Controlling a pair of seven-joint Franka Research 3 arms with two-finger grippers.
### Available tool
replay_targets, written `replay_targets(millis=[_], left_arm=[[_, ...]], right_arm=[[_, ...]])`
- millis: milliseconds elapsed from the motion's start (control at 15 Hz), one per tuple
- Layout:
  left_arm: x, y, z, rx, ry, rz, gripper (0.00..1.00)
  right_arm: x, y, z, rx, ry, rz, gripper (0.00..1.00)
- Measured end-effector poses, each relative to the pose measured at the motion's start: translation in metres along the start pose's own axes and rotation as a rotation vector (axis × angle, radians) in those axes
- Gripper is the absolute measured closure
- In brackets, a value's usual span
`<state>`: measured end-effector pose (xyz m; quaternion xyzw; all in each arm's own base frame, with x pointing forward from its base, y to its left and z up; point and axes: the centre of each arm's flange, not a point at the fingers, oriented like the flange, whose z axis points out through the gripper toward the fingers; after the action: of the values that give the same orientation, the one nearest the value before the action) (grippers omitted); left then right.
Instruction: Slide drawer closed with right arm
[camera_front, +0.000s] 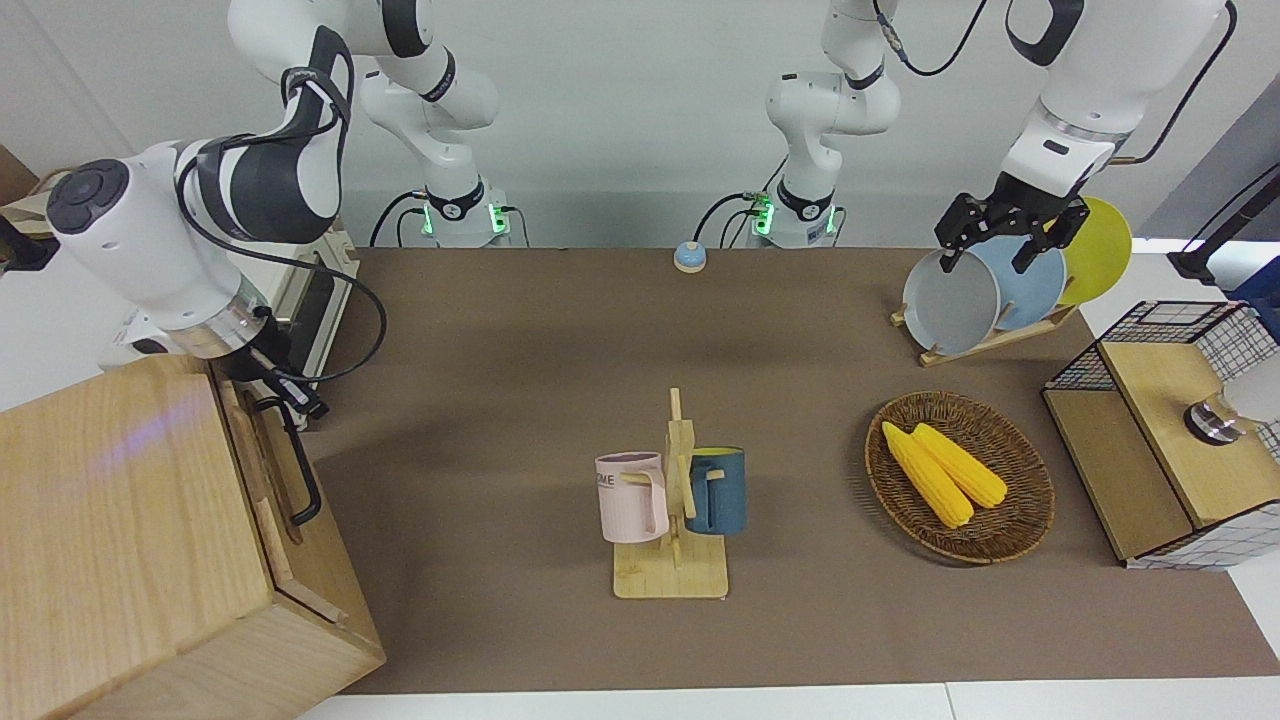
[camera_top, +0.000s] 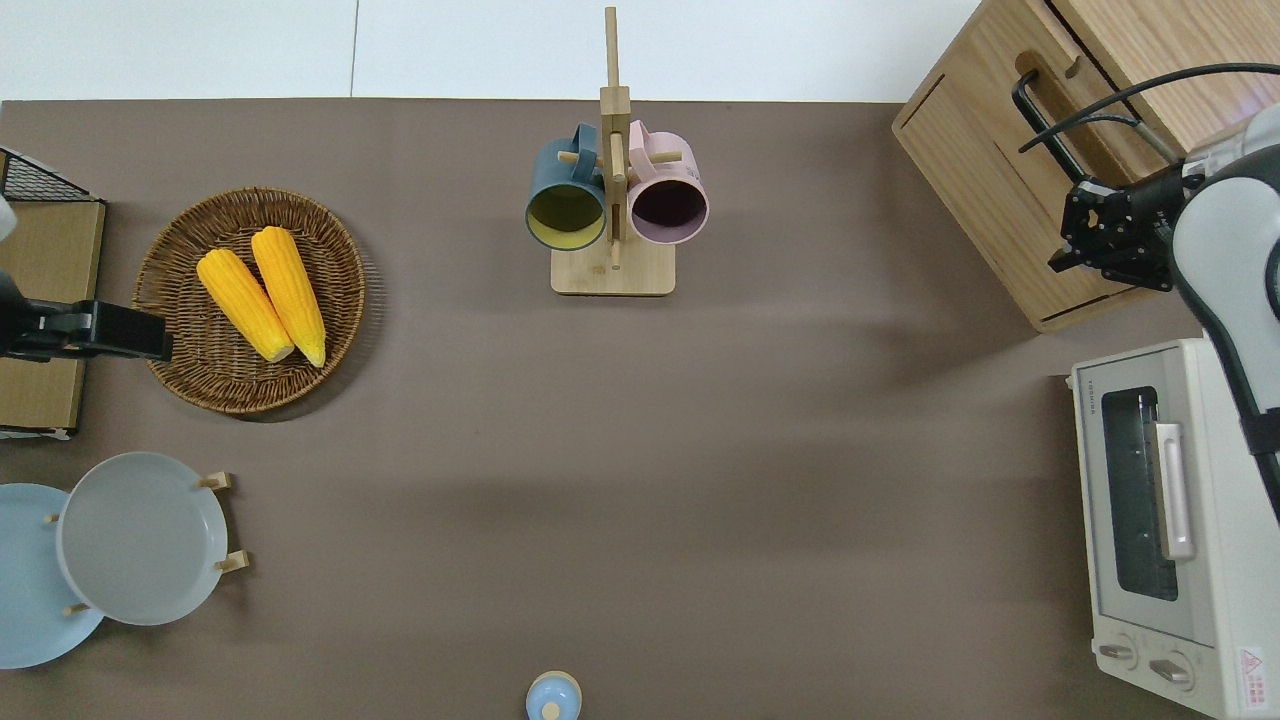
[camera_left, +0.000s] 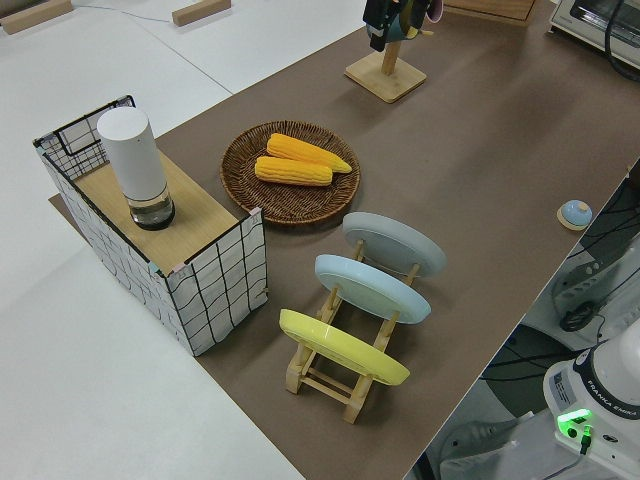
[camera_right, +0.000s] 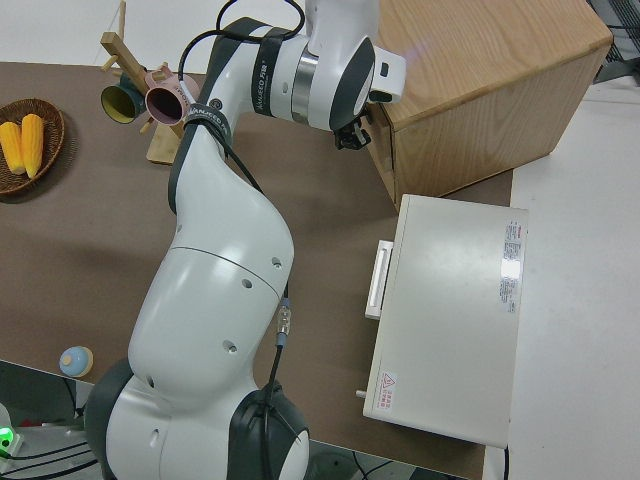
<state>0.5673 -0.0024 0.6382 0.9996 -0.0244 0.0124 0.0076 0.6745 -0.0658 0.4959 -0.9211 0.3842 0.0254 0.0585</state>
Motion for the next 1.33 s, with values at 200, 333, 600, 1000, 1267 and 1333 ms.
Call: replay_targets(millis=[200, 333, 600, 1000, 1267, 1333], left_arm=[[0.000, 0.000, 0.000, 0.000, 0.000, 0.000, 0.00], [0.000, 0.000, 0.000, 0.000, 0.000, 0.000, 0.00], [0.000, 0.000, 0.000, 0.000, 0.000, 0.000, 0.01], [0.000, 0.000, 0.000, 0.000, 0.000, 0.000, 0.00], [0.000, 0.000, 0.000, 0.000, 0.000, 0.000, 0.01], [0.000, 0.000, 0.000, 0.000, 0.000, 0.000, 0.00]], right_arm=[[0.000, 0.000, 0.000, -0.001, 0.000, -0.004, 0.99], [-0.001, -0.002, 0.000, -0.001, 0.001, -0.007, 0.99], [-0.021, -0.025, 0.001, -0.002, 0.001, -0.055, 0.99], [-0.057, -0.051, 0.000, -0.041, -0.015, -0.125, 0.99], [-0.100, -0.072, -0.007, -0.076, -0.039, -0.193, 0.99], [-0.109, -0.072, -0.011, -0.081, -0.045, -0.202, 0.99]])
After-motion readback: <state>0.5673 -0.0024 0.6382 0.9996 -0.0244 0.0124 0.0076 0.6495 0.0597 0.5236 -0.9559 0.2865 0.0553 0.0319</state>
